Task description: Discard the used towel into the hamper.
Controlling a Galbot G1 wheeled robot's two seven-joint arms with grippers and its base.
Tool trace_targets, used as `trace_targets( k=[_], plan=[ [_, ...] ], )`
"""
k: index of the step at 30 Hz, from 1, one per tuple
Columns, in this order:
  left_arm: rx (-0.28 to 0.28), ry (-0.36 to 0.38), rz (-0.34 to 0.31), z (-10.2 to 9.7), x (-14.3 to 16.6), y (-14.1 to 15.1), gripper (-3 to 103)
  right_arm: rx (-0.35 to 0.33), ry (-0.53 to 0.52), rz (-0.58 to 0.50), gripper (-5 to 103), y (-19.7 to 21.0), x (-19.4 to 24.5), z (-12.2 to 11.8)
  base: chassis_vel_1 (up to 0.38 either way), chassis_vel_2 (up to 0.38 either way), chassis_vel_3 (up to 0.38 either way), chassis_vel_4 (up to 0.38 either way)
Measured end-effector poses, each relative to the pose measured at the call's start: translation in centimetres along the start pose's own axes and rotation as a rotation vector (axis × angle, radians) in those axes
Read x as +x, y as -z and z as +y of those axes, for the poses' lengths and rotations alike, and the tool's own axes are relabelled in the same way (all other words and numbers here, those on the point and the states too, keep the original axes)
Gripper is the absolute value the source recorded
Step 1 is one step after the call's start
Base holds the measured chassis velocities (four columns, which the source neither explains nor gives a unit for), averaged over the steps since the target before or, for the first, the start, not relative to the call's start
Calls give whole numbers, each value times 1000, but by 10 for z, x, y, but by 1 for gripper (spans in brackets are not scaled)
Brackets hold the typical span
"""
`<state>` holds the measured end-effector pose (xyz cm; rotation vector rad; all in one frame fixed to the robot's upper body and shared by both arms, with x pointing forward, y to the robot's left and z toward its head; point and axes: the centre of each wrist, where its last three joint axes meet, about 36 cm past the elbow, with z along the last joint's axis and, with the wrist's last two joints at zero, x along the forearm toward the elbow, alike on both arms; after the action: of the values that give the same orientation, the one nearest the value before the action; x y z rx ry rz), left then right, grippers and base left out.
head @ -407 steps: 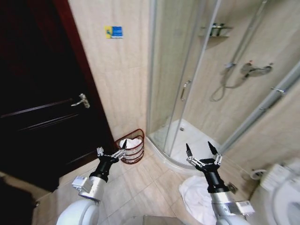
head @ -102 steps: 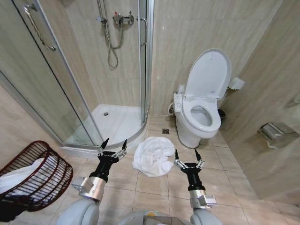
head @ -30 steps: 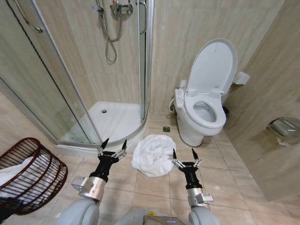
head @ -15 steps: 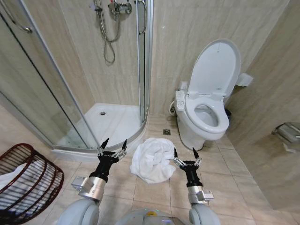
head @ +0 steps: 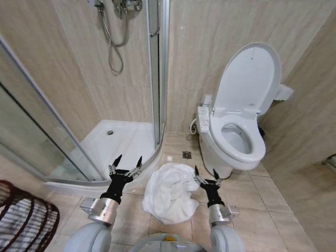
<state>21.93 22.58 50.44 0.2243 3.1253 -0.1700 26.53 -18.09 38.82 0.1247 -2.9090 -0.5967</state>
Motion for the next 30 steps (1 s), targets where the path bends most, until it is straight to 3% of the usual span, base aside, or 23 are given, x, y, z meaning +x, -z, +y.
trace_targets(
  k=[8,14,18,26,30],
  plan=[
    [0,0,0,0,0,0,97,-10,-7,150,100,-23,-56,-26,47,-21,-35,25],
    [0,0,0,0,0,0,97,16,-41,264,100,-67,-99,-49,0,0,0,0],
    [0,0,0,0,0,0,97,15,-37,283,100,-74,-113,-48,0,0,0,0],
    [0,0,0,0,0,0,97,-71,25,329,100,-85,-161,-19,0,0,0,0],
    [0,0,0,0,0,0,97,-67,12,375,100,-101,-176,-13,0,0,0,0]
  ],
)
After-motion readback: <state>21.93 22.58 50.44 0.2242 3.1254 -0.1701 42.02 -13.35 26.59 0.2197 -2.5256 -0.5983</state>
